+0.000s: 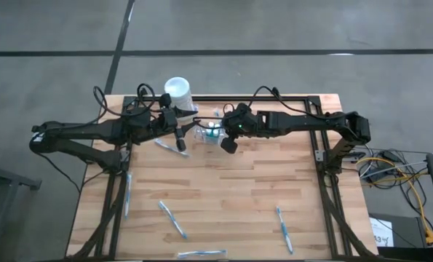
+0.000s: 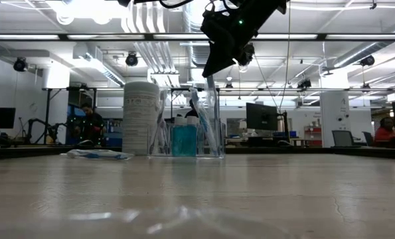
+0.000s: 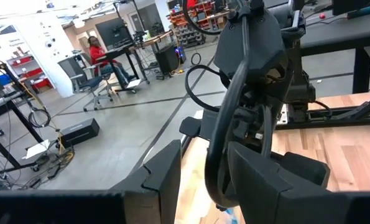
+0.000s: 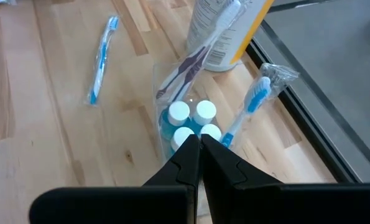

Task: Pick & Place toothbrushing station
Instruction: Put the blue toothbrush into the right of the transparent organizer

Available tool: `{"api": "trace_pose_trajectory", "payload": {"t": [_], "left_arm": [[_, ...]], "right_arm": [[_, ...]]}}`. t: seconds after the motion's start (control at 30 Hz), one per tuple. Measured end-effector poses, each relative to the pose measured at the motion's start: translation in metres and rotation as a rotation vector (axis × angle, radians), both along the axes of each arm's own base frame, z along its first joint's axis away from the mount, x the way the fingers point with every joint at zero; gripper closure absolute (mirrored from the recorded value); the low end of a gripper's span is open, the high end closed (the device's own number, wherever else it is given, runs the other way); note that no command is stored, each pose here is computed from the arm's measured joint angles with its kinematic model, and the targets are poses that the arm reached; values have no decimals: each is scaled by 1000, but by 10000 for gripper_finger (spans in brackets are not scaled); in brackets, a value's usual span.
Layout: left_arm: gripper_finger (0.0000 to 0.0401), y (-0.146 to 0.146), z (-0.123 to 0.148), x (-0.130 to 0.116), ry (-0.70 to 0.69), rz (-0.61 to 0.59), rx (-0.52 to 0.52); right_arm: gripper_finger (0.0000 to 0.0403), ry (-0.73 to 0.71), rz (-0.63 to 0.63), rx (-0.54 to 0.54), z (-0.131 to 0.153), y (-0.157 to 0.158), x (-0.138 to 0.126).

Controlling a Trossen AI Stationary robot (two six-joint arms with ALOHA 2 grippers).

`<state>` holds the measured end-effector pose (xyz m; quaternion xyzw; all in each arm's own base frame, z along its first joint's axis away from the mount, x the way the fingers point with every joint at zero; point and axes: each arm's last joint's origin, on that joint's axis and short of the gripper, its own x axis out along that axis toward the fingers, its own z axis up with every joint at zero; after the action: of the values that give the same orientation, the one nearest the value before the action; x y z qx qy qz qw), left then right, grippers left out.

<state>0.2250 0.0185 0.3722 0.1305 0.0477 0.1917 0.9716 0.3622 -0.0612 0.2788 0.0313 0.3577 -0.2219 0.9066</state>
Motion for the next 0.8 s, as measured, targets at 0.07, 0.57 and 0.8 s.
{"api": "trace_pose_trajectory", "payload": {"t": [0.07, 0.57, 0.8], "left_arm": [[263, 0, 0, 0, 1, 0, 0], [263, 0, -6, 2, 20, 0, -2], [263, 0, -7, 3, 22, 0, -2]], "right_arm": [[394, -8, 1, -2, 3, 0, 1], [394, -57, -22, 21, 16, 1, 4], [394, -75, -22, 24, 17, 0, 5]]}}
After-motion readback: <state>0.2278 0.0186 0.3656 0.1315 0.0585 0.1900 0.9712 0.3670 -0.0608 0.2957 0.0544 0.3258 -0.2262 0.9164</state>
